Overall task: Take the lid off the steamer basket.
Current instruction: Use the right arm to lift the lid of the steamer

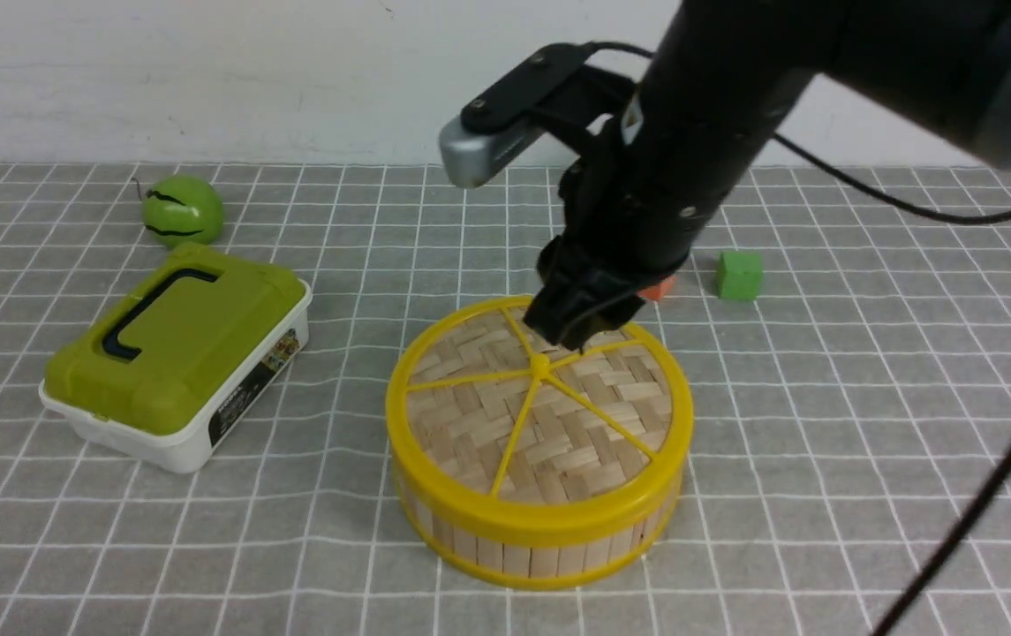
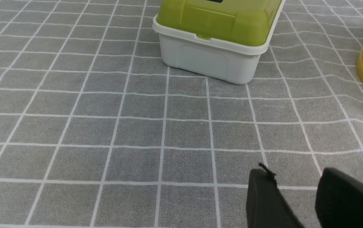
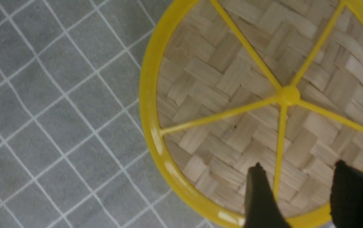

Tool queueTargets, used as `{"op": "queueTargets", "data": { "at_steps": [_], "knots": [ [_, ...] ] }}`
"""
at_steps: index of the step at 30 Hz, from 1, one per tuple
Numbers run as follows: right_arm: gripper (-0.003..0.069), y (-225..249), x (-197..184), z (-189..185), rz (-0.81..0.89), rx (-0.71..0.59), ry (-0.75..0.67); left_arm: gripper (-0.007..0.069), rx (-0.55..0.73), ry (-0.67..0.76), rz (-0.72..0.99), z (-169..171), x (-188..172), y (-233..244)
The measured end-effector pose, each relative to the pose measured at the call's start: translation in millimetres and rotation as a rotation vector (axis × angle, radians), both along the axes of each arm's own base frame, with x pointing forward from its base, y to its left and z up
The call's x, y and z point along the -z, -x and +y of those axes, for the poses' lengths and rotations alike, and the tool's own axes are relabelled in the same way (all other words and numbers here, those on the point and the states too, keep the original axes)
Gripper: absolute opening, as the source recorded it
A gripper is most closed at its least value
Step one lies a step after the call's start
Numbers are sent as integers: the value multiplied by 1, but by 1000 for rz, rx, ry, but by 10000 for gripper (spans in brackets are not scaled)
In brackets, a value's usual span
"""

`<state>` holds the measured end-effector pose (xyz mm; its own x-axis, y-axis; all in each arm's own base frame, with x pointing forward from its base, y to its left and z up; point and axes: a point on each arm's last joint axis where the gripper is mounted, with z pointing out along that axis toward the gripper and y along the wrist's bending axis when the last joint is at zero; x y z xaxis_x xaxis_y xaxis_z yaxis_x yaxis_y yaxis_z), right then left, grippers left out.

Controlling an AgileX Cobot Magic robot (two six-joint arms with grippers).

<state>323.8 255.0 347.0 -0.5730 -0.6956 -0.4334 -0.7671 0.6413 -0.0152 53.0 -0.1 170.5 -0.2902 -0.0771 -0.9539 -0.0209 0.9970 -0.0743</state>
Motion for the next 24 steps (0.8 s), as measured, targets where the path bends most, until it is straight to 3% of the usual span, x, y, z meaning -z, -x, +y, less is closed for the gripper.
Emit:
{"op": "queueTargets", "data": {
  "at_steps": [4, 8, 14, 19, 24],
  "knots": [
    [461, -20, 22, 16, 33, 30, 2, 239, 0, 0, 0, 0, 0, 0],
    [498, -31, 40, 24, 60, 48, 13, 239, 0, 0, 0, 0, 0, 0],
    [455, -44, 67, 25, 89, 79, 64, 239, 0, 0, 0, 0, 0, 0],
    [347, -59, 78, 15, 118, 140, 42, 239, 0, 0, 0, 0, 0, 0],
    [298, -63, 82, 15, 123, 154, 13, 239, 0, 0, 0, 0, 0, 0]
  ]
}}
